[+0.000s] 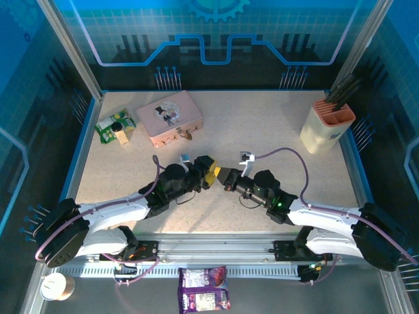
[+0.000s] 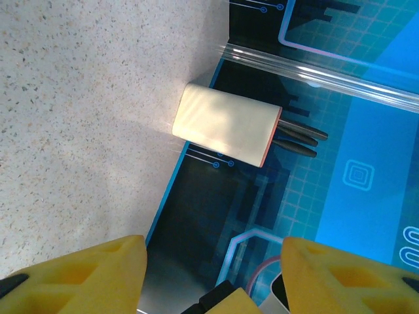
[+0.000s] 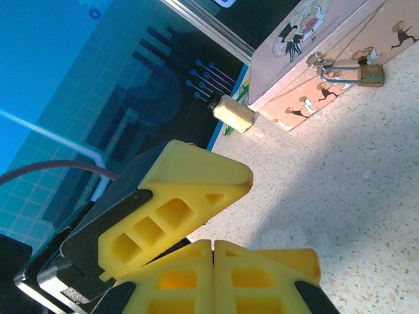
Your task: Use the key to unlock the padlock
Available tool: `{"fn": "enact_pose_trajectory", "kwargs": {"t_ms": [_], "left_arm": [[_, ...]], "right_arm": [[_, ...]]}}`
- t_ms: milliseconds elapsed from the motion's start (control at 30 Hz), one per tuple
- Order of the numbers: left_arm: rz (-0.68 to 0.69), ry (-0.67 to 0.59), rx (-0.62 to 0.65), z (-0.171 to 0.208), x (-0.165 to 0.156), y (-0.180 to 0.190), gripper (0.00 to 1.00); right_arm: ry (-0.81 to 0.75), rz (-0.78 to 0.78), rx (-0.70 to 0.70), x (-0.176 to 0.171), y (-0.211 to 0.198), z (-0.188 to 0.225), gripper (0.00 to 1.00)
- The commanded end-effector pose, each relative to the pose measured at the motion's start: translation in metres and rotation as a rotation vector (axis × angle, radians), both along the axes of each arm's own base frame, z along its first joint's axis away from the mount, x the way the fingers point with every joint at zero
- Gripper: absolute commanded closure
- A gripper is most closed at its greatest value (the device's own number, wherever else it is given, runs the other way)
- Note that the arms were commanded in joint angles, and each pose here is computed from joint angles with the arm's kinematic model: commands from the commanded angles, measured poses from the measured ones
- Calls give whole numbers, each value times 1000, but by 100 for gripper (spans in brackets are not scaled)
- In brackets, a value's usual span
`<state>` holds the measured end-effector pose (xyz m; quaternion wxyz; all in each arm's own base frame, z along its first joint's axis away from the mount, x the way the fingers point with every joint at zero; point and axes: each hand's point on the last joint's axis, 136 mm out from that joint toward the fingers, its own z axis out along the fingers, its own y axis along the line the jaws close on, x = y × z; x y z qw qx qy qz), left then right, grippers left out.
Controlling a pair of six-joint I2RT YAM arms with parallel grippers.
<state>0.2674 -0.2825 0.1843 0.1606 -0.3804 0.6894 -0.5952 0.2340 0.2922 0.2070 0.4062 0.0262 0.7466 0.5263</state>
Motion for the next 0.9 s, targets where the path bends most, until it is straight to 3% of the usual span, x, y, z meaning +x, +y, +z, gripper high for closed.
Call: {"fn": "enact_pose_trajectory", "kwargs": {"t_ms": [0,200,667,867], "left_arm": [[1,-22,9,7,3,1,44],[-5,-31,8,9,2,0,45],[-47,-32,2,9,-3,-10,22],[-57,-32,-10,10,-5,-12,20]], "right_arm": [[-19,-23,-21,-1,-4,0,100],[-12,-36,-33,0,-7,-6,100],[-18,-16,29,11,4,12,100],[-2,0,40,14,12,5,100]]}}
